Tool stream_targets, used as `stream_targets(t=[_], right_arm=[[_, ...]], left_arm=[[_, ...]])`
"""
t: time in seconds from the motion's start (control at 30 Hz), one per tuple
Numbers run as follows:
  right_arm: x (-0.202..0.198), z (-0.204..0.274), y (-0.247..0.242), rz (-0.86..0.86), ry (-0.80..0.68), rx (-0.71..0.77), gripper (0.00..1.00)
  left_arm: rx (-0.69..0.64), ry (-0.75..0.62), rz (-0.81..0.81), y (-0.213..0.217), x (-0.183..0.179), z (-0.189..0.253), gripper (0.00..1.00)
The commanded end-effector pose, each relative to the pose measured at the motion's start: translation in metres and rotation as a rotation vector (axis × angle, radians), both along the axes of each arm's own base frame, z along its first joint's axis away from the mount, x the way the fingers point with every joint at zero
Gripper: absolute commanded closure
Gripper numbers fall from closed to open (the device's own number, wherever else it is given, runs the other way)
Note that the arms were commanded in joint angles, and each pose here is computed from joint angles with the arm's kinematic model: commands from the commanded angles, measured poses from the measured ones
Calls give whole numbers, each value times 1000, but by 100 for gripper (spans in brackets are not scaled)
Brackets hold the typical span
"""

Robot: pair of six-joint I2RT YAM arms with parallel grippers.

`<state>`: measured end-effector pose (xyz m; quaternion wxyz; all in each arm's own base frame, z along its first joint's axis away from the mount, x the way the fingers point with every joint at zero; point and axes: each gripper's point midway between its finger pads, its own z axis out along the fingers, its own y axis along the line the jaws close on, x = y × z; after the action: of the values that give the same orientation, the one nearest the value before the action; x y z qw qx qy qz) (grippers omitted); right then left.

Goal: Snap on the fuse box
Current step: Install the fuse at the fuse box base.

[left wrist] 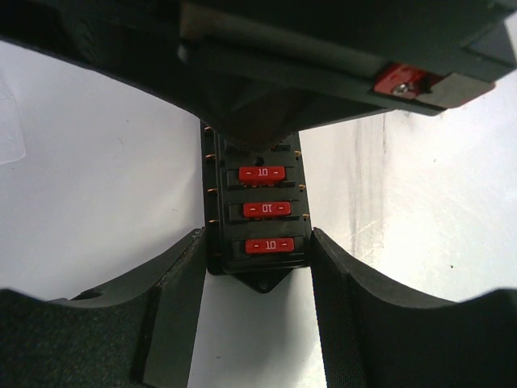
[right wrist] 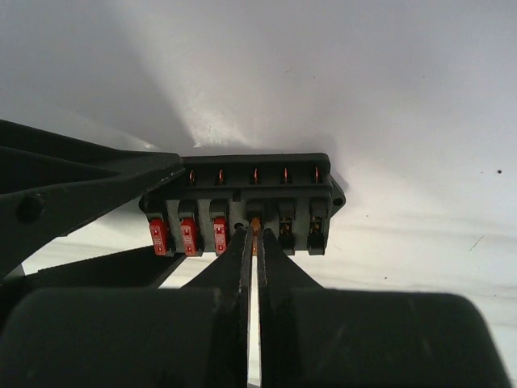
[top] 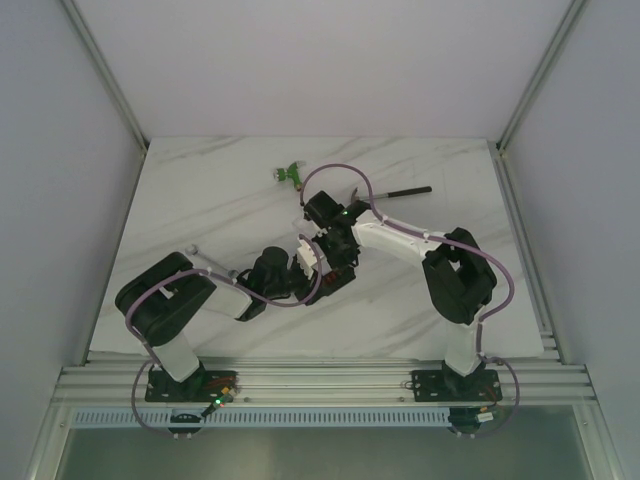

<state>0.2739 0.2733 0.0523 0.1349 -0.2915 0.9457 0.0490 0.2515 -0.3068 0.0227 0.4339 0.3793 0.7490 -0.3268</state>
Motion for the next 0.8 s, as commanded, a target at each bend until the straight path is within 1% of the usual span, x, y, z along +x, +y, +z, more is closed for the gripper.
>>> stream_targets(t=[0.0,0.27,0.53,0.77], right_arm=[[-23,-35,-17,10,123,-90,100],[-44,-77,-38,37,225,-193,100],[-62,-104,-47,88,300,-272,100],[-74,-136,-65,85,353,-355,100]], left_arm=[[13,37,0,6,-9,-14,69],[-58,-1,67,13,-7,-12,69],[-80,-1,73,13,-8,-18,70],[-87,-3,75,13,-9,-19,71]])
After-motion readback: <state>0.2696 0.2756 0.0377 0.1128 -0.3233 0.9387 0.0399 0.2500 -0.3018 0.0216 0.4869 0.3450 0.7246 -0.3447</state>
